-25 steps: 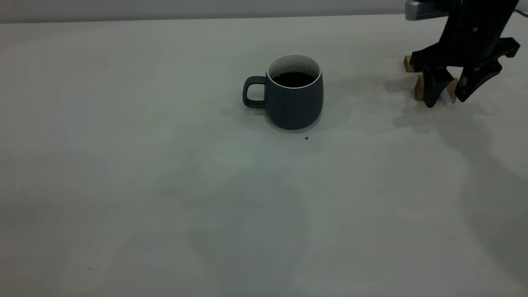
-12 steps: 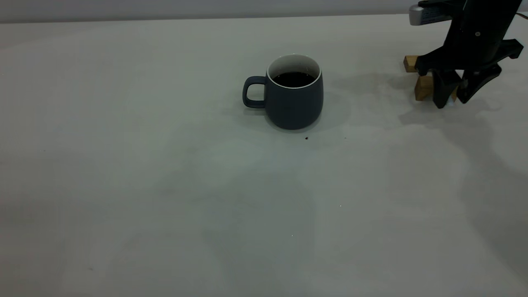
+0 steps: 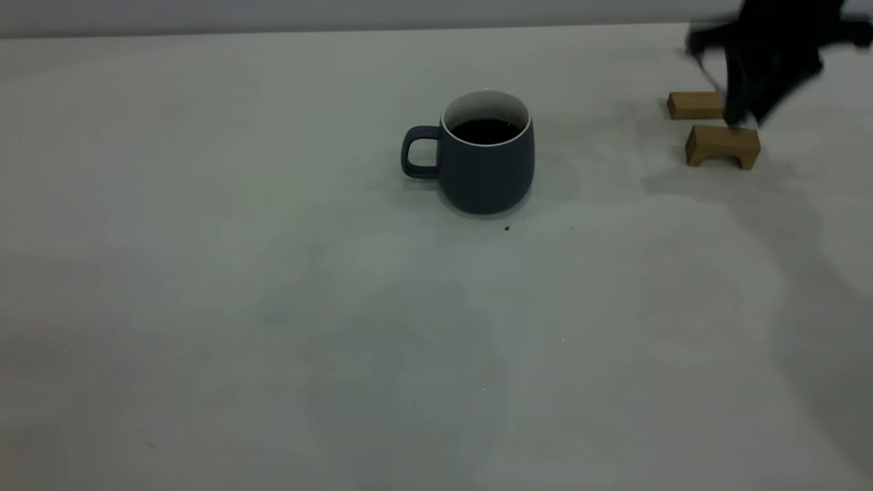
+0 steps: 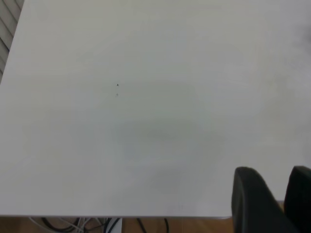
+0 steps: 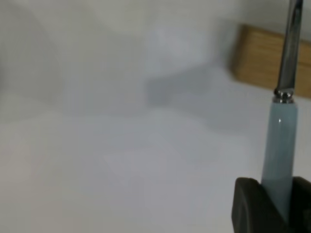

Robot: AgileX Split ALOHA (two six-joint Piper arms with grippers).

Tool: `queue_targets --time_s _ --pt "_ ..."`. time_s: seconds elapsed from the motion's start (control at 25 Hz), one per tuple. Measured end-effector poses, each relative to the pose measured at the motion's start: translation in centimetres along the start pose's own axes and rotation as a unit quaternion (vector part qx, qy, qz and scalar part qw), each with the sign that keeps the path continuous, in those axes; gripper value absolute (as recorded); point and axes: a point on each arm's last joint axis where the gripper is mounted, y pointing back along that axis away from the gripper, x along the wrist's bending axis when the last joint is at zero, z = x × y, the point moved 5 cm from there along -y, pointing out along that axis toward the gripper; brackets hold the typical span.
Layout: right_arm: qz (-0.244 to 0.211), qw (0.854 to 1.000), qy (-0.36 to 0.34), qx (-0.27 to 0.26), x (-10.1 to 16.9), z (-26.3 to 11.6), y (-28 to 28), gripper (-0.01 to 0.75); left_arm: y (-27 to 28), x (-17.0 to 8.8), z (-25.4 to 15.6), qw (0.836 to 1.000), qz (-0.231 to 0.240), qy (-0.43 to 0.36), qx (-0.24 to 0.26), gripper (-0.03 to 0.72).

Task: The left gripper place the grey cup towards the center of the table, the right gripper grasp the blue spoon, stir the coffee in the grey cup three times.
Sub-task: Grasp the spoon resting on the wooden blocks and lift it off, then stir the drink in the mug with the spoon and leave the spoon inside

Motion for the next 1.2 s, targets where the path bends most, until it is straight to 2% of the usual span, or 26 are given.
queue_targets --time_s 0.08,0.2,0.32,0.44,0.68,0.88,1.0,1.2 --pt "0.052 0.998 -0.024 0.008 1.8 0.3 2.5 0.137 0.0 0.0 0.0 1.000 0.000 0.000 0.000 0.238" --pt "0.147 0.987 -0.060 0.032 4.7 0.3 5.1 0.137 0.0 0.0 0.0 1.000 0.000 0.000 0.000 0.238" --pt "0.247 0.961 -0.119 0.040 7.4 0.8 6.4 0.137 0.0 0.0 0.0 1.000 0.000 0.000 0.000 0.238" --pt "0.303 0.930 -0.199 0.053 8.8 1.4 7.4 0.137 0.0 0.0 0.0 1.000 0.000 0.000 0.000 0.238" --pt "0.330 0.867 -0.353 0.120 12.0 1.4 7.9 0.137 0.0 0.0 0.0 1.000 0.000 0.000 0.000 0.238" --pt "0.334 0.826 -0.417 0.179 16.1 0.5 8.0 0.137 0.0 0.0 0.0 1.000 0.000 0.000 0.000 0.238" --pt "0.335 0.796 -0.457 0.213 18.0 0.1 8.2 0.137 0.0 0.0 0.0 1.000 0.000 0.000 0.000 0.238" --pt "0.370 0.750 -0.488 0.252 19.4 0.5 7.8 0.137 0.0 0.0 0.0 1.000 0.000 0.000 0.000 0.238"
